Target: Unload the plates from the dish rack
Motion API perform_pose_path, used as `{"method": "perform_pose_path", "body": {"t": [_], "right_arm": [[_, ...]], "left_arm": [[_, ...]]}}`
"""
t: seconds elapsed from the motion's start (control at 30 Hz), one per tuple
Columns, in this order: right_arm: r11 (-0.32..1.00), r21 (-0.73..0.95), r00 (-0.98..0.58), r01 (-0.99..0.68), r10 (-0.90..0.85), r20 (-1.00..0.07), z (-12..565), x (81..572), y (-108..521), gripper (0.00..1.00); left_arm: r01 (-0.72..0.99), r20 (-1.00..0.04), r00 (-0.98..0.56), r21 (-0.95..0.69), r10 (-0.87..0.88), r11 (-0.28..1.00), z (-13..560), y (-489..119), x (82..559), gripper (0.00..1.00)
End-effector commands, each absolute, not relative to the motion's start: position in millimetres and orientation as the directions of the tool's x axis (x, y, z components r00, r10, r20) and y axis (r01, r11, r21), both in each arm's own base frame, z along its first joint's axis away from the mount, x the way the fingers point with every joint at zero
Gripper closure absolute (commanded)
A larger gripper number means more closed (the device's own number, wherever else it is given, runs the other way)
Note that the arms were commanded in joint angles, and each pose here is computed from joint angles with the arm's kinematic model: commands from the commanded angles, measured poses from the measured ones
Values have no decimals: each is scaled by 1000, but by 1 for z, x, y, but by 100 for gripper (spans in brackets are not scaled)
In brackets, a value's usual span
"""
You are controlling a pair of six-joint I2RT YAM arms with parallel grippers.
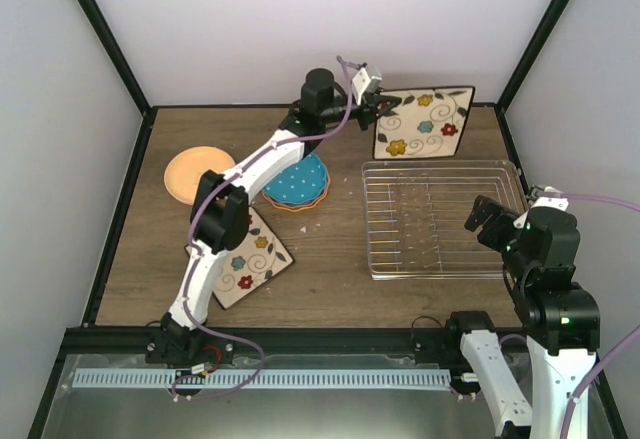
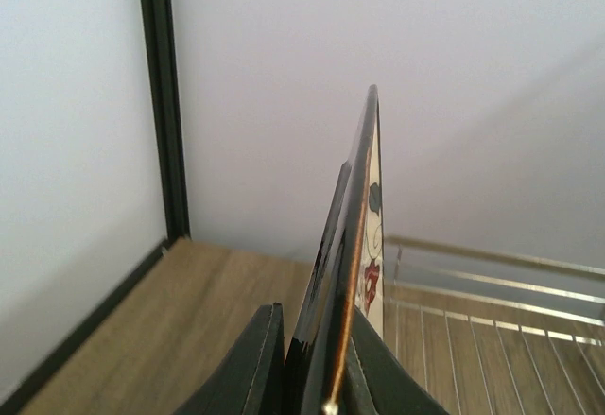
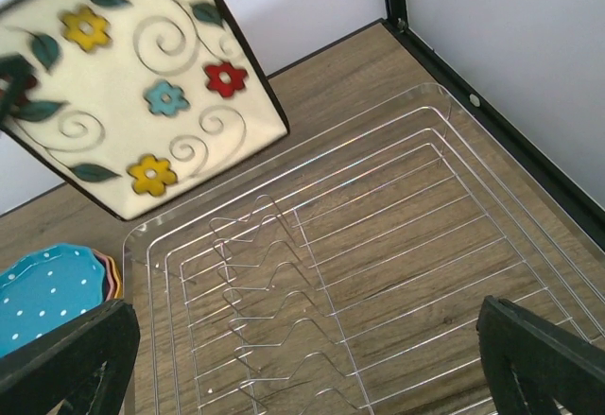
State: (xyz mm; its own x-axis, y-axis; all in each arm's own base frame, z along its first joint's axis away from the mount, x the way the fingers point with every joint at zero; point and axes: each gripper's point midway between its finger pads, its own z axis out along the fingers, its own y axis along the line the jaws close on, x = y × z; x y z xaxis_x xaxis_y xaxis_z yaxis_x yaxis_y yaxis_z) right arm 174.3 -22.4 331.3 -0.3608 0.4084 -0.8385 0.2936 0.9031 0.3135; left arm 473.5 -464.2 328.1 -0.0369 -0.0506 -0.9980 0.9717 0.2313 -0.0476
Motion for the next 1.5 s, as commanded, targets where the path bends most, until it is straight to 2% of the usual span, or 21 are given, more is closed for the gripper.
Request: {"method": "perform_pose_path", "body": {"t": [0.0, 0.2, 0.27, 0.37, 0.43, 0.53, 0.73, 0.87, 1.13, 1.47], "right_arm": [[909, 315, -347, 275, 399, -849, 335, 178, -21, 0], [911, 319, -348, 261, 397, -849, 334, 183, -19, 0], [914, 318, -348, 252, 392, -851, 334, 186, -17, 0], [920, 310, -347, 240, 379, -858, 336, 193, -16, 0], [924, 305, -343, 230, 370, -863, 337, 199, -16, 0], [933, 297, -345, 204, 352, -870, 338, 213, -12, 0], [955, 250, -382, 157, 293, -877, 330, 249, -6, 0], [963, 241, -387, 122, 270, -881, 332, 266, -1, 0], [969, 233, -413, 83, 247, -876, 331, 285, 6, 0], [969, 233, -431, 86, 247, -868, 323, 279, 6, 0]], "left_arm": [[943, -918, 264, 181, -297, 278, 486, -426, 429, 96], [896, -890, 295, 130, -348, 426, 534, -377, 441, 96], [865, -894, 252, 36, -372, 500, 555, -336, 456, 96], [820, -894, 94, -181, -439, 544, 567, -258, 477, 96], [741, -870, -50, -361, -490, 566, 548, -200, 489, 96], [609, -810, -227, -552, -541, 570, 504, -133, 480, 96], [420, -738, -395, -675, -548, 606, 424, -63, 393, 96], [292, -661, -482, -740, -576, 605, 367, -41, 346, 96], [138, -499, -619, -829, -606, 542, 299, -37, 286, 96], [-32, -356, -751, -821, -556, 570, 213, -41, 243, 96]]}}
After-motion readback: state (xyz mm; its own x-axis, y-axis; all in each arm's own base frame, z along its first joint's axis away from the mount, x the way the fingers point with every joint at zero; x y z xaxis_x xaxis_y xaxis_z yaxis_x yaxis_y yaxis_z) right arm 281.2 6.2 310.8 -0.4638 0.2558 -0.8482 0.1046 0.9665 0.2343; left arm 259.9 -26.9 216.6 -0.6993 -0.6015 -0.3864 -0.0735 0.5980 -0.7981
